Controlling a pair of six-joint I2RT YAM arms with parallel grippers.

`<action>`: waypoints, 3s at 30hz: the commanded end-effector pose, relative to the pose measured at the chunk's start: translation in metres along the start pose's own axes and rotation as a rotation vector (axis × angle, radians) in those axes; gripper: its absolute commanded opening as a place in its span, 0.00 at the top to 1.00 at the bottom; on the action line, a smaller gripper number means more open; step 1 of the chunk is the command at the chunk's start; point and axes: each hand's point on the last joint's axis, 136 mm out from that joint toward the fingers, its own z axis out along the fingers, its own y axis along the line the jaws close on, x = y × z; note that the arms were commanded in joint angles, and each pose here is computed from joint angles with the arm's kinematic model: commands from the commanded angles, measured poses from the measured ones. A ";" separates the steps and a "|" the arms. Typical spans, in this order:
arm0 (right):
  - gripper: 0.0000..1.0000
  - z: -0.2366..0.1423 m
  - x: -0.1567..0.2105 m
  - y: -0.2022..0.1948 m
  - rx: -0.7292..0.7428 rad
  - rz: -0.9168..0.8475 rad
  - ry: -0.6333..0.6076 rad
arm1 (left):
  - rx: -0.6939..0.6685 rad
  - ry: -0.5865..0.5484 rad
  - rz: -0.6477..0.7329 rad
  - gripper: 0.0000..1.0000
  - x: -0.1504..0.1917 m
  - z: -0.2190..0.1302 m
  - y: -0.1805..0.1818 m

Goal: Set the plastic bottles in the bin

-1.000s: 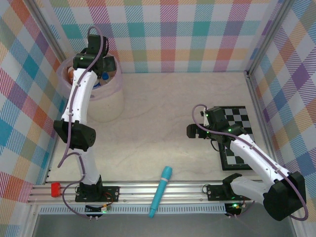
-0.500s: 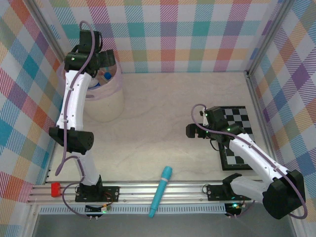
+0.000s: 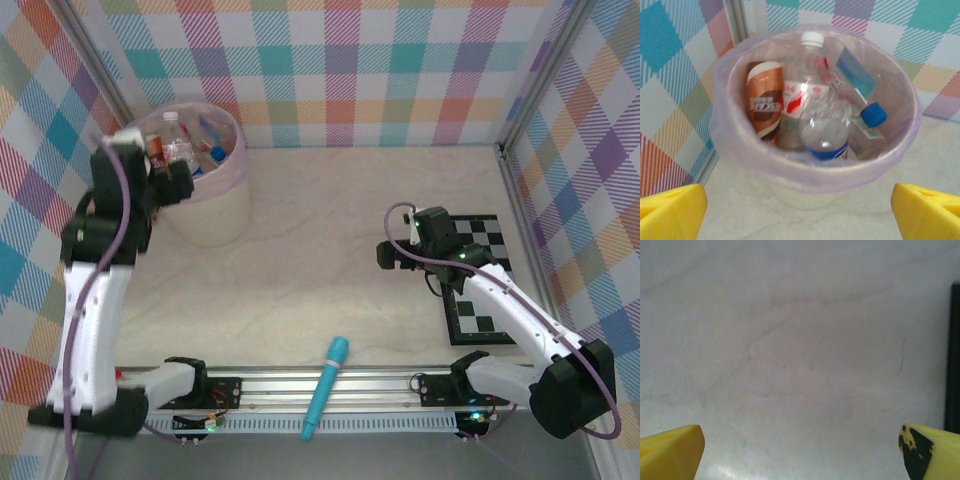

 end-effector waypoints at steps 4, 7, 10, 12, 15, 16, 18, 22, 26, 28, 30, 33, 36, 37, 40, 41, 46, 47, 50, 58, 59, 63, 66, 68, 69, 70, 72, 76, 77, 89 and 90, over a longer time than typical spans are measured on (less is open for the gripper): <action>0.01 0.005 -0.041 -0.039 0.214 -0.111 -0.228 | 0.009 -0.076 -0.061 0.00 0.063 0.028 0.005; 0.01 0.018 -0.034 -0.061 0.267 -0.093 -0.217 | 0.000 -0.114 -0.050 0.00 0.094 0.044 0.009; 0.00 0.031 -0.034 -0.078 0.320 -0.090 -0.268 | -0.016 -0.156 -0.037 0.00 0.114 0.060 0.012; 0.01 0.038 -0.033 -0.087 0.367 -0.104 -0.280 | -0.013 -0.163 -0.033 0.00 0.129 0.072 0.011; 0.01 0.049 -0.024 -0.102 0.422 -0.086 -0.274 | 0.016 -0.130 -0.017 0.00 0.156 0.092 0.003; 0.00 0.053 -0.021 -0.106 0.428 -0.076 -0.285 | 0.015 -0.118 -0.012 0.00 0.166 0.099 0.003; 0.01 0.057 -0.018 -0.114 0.435 -0.070 -0.311 | 0.006 -0.110 -0.006 0.00 0.181 0.110 0.004; 0.01 0.062 -0.011 -0.121 0.439 -0.087 -0.342 | 0.026 -0.118 0.007 0.00 0.203 0.128 -0.001; 0.00 0.071 -0.010 -0.116 0.402 -0.129 -0.337 | 0.006 -0.122 0.039 0.00 0.224 0.149 0.000; 0.01 0.074 -0.011 -0.116 0.410 -0.161 -0.334 | 0.011 -0.132 0.043 0.00 0.229 0.157 -0.002; 0.00 0.073 -0.017 -0.120 0.428 -0.186 -0.364 | 0.033 -0.126 0.052 0.00 0.229 0.164 -0.009; 0.01 0.073 -0.025 -0.122 0.409 -0.176 -0.409 | 0.033 -0.157 0.039 0.00 0.223 0.175 -0.011; 0.01 0.071 -0.036 -0.128 0.407 -0.155 -0.470 | 0.050 -0.155 0.047 0.00 0.220 0.188 -0.018; 0.01 0.072 -0.036 -0.130 0.395 -0.137 -0.457 | 0.061 -0.151 0.048 0.00 0.221 0.192 -0.021; 0.01 0.072 -0.036 -0.131 0.326 -0.073 -0.497 | 0.084 -0.146 0.050 0.00 0.228 0.207 -0.026; 0.01 0.074 -0.035 -0.132 0.309 -0.066 -0.517 | 0.095 -0.127 0.061 0.00 0.230 0.210 -0.029; 0.00 0.077 -0.033 -0.135 0.280 -0.052 -0.532 | 0.095 -0.116 0.054 0.00 0.233 0.213 -0.028; 0.01 0.077 -0.032 -0.135 0.271 -0.049 -0.531 | 0.100 -0.114 0.056 0.00 0.234 0.215 -0.029; 0.01 0.078 -0.031 -0.136 0.255 -0.038 -0.532 | 0.094 -0.106 0.059 0.00 0.240 0.220 -0.029; 0.01 0.087 -0.026 -0.145 0.241 -0.006 -0.534 | 0.068 -0.108 0.045 0.00 0.241 0.222 -0.024; 0.01 0.087 -0.024 -0.144 0.237 -0.001 -0.510 | 0.067 -0.107 0.045 0.00 0.241 0.222 -0.024; 0.01 0.087 -0.026 -0.147 0.245 0.012 -0.518 | 0.067 -0.102 0.048 0.00 0.241 0.223 -0.024; 0.01 0.088 -0.025 -0.149 0.245 0.017 -0.508 | 0.067 -0.101 0.049 0.00 0.241 0.223 -0.024; 0.00 0.087 -0.025 -0.149 0.239 0.019 -0.510 | 0.067 -0.102 0.050 0.00 0.241 0.223 -0.024; 0.01 0.087 -0.026 -0.149 0.239 0.019 -0.510 | 0.067 -0.102 0.051 0.00 0.241 0.223 -0.025; 0.01 0.087 -0.026 -0.149 0.238 0.019 -0.510 | 0.067 -0.102 0.051 0.00 0.241 0.223 -0.024; 0.00 0.088 -0.026 -0.149 0.237 0.019 -0.510 | 0.066 -0.102 0.052 0.00 0.241 0.223 -0.025; 0.01 0.088 -0.026 -0.149 0.234 0.021 -0.506 | 0.063 -0.103 0.057 0.00 0.241 0.223 -0.025; 0.00 0.088 -0.026 -0.148 0.231 0.019 -0.506 | 0.062 -0.102 0.058 0.00 0.241 0.222 -0.025; 0.01 0.089 -0.026 -0.150 0.220 0.031 -0.497 | 0.061 -0.102 0.058 0.00 0.241 0.222 -0.025; 0.01 0.089 -0.026 -0.150 0.220 0.031 -0.497 | 0.061 -0.102 0.058 0.00 0.241 0.222 -0.025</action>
